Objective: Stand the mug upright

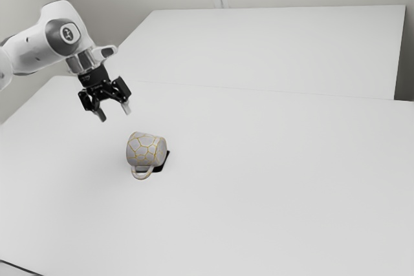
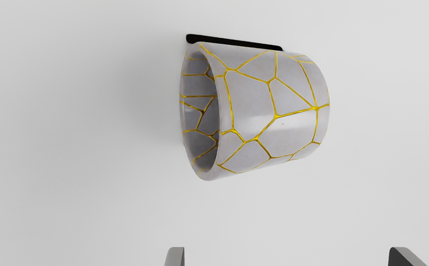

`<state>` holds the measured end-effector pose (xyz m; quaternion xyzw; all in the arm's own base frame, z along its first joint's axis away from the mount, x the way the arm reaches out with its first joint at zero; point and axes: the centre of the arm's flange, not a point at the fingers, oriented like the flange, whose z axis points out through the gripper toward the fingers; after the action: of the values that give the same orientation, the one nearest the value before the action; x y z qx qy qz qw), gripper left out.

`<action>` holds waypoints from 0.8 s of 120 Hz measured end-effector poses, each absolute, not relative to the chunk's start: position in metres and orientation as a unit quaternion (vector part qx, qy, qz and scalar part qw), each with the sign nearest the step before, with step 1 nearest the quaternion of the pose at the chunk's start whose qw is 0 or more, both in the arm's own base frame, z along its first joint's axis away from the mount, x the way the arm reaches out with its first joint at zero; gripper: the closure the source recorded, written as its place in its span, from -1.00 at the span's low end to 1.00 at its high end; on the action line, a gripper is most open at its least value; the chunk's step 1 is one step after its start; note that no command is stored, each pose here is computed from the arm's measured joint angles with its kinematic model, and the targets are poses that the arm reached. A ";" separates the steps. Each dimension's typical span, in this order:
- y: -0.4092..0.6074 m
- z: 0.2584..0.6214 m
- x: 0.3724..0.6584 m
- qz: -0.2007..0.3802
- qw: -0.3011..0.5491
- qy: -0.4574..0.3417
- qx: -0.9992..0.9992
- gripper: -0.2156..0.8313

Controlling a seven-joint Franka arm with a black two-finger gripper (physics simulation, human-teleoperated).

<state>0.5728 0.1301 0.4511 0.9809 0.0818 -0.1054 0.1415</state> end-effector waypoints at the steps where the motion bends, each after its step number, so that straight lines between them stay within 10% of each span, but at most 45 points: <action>1: 0.131 0.450 0.573 -0.105 0.142 0.082 0.981 -0.59; 96: 0.145 0.335 0.577 -0.061 0.271 0.074 0.958 -0.59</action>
<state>0.5771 0.1453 0.3351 0.9577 0.0742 -0.0608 0.2714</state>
